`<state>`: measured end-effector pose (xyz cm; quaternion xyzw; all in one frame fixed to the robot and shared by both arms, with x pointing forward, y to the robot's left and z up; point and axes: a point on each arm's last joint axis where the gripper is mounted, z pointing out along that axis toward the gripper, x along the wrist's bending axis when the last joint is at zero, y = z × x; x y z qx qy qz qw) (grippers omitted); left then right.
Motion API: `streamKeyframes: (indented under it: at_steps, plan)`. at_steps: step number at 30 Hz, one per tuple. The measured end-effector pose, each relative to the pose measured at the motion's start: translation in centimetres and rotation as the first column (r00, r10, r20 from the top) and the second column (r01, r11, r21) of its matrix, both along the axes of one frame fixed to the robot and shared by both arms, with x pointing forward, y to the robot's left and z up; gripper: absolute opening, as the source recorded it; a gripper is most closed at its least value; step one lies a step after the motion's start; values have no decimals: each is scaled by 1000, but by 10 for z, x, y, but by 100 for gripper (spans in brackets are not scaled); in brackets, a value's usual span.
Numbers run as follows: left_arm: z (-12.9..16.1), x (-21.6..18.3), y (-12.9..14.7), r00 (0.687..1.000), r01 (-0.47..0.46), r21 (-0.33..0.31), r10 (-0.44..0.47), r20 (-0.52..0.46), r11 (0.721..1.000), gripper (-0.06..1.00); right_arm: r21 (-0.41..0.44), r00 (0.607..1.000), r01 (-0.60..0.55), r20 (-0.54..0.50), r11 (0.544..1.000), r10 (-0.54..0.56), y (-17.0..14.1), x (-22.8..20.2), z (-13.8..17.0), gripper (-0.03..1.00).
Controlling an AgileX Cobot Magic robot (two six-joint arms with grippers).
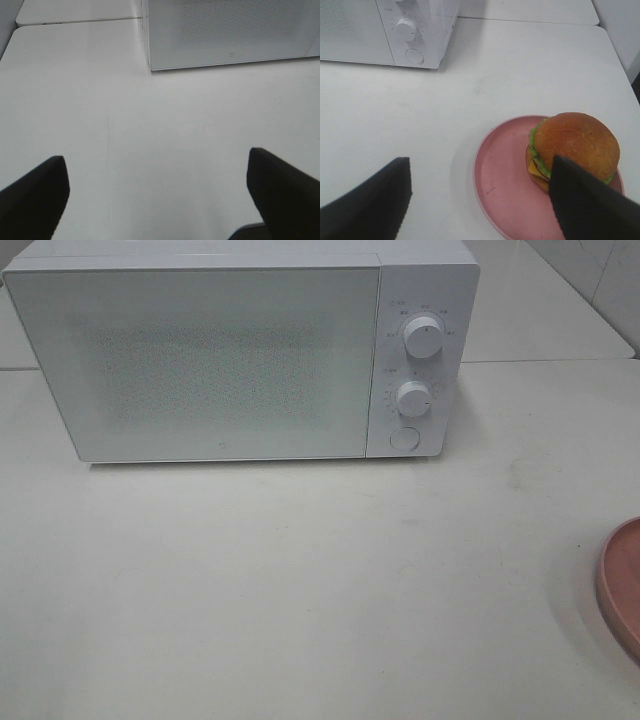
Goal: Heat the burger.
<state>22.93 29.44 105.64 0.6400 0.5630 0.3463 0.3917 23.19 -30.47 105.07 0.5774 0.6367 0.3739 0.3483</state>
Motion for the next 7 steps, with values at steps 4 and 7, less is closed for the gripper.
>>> streamKeyframes:
  at_steps: [4,7]
  plan:
    - [0,0,0,1000,0,0,0,0,1000,88,0,1000,0,0,1000,0,0,0,0,75]
    - [0,0,0,1000,0,0,0,0,1000,88,0,1000,0,0,1000,0,0,0,0,75]
